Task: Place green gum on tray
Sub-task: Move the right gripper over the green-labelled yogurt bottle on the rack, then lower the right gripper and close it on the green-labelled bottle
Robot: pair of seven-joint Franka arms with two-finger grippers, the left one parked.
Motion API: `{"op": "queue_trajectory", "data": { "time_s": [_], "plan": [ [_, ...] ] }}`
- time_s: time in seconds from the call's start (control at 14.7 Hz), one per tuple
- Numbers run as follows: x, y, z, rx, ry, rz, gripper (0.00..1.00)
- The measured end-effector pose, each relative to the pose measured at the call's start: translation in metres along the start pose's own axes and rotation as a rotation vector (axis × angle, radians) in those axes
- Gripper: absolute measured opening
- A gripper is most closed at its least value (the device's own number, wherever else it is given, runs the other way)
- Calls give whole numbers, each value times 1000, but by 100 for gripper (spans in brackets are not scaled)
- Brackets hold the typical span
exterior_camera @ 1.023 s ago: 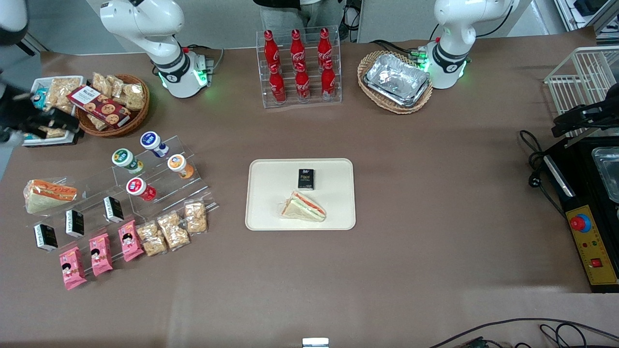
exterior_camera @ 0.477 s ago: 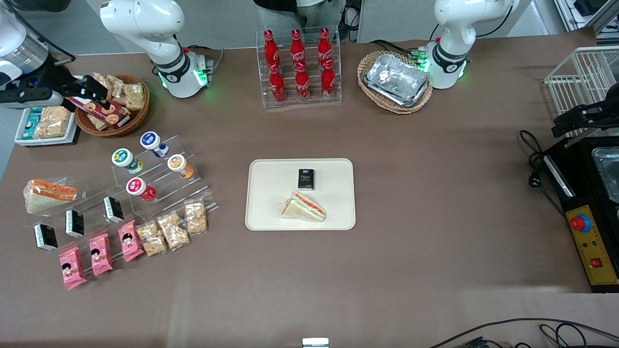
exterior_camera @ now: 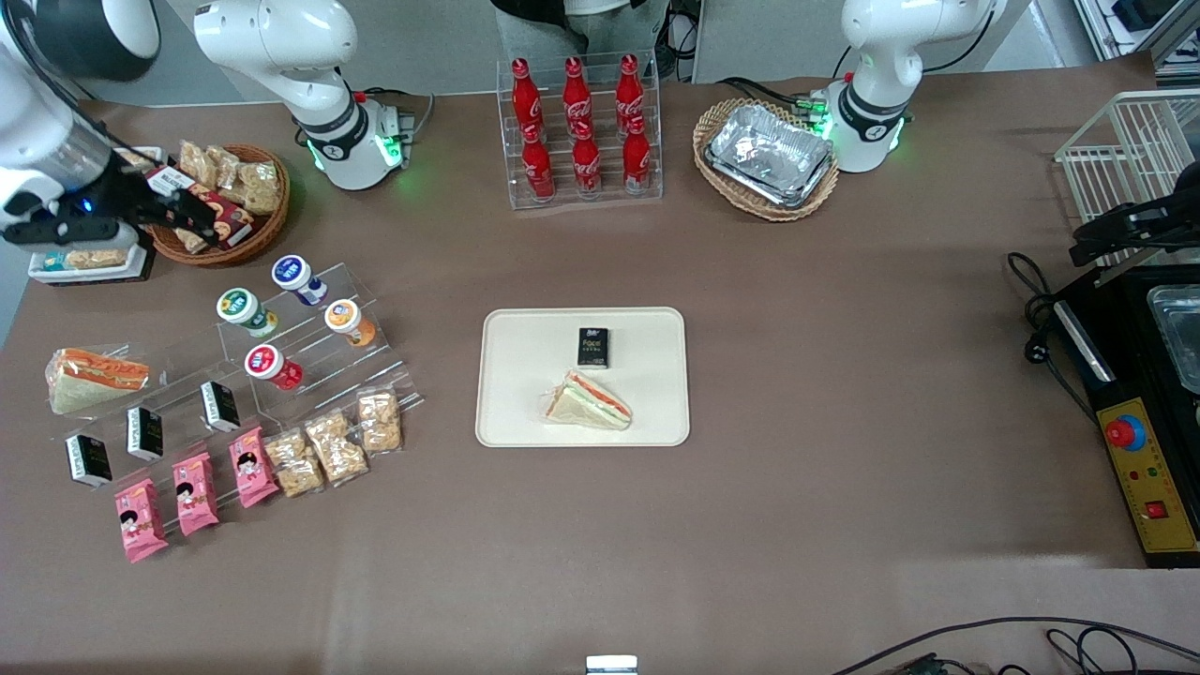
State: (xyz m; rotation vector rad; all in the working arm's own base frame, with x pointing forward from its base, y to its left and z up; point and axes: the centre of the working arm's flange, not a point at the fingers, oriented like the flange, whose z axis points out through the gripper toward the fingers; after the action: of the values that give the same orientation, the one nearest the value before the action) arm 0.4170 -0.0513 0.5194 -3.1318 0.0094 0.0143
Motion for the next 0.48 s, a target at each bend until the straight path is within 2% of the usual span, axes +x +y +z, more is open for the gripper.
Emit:
{"op": "queue_trajectory", "data": {
  "time_s": [0.2, 0.48],
  "plan": [
    [18, 9, 49, -5, 1, 14, 100],
    [22, 10, 100, -7, 4, 9, 100]
  ]
}}
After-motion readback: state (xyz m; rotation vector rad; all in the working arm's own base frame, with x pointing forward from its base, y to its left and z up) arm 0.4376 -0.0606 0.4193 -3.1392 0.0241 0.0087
